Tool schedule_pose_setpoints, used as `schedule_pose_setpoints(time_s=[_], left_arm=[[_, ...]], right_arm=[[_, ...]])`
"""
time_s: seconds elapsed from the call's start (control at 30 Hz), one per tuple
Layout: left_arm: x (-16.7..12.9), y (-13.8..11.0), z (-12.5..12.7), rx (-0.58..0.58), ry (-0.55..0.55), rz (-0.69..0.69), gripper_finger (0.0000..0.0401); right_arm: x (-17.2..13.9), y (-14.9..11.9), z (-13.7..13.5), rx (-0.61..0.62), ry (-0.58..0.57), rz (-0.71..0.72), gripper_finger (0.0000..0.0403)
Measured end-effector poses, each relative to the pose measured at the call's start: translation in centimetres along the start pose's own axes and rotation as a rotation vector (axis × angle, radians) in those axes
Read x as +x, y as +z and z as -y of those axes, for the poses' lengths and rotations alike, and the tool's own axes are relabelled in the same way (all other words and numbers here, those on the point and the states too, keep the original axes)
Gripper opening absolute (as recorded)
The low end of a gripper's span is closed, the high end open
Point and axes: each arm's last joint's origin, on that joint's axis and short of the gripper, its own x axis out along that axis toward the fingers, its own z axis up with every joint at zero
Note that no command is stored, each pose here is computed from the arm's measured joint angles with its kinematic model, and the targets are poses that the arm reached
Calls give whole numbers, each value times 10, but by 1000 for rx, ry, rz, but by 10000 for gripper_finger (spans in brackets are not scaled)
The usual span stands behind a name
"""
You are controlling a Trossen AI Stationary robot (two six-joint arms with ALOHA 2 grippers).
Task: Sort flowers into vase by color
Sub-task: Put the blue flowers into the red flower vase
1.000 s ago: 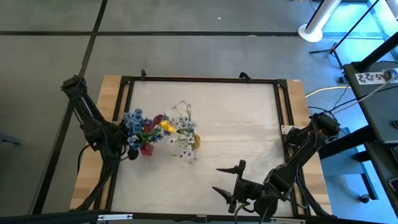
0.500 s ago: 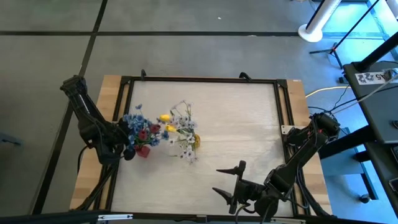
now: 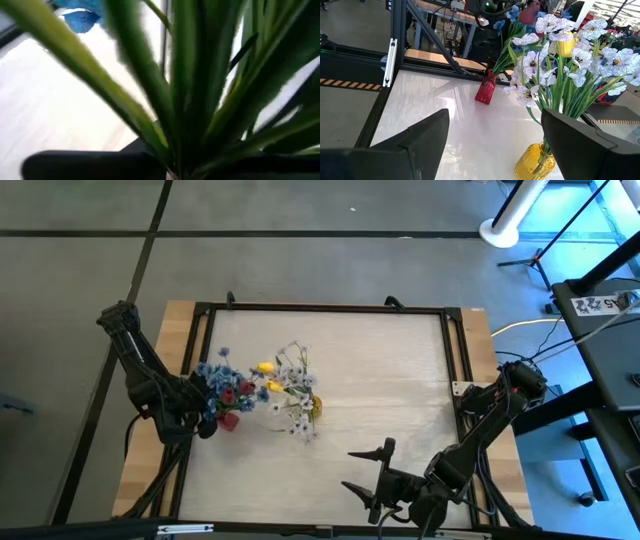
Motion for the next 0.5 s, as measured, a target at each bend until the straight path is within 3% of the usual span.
schedule_pose_setpoints(time_s=[0.23,0.5], left_arm=[[0,3,0,1,24,106,10],[12,-11,-4,-37,58,198,14]], right_arm=[[0,0,0,-1,-17,2,315],[-10,0,-5,-6,-2,11,315]])
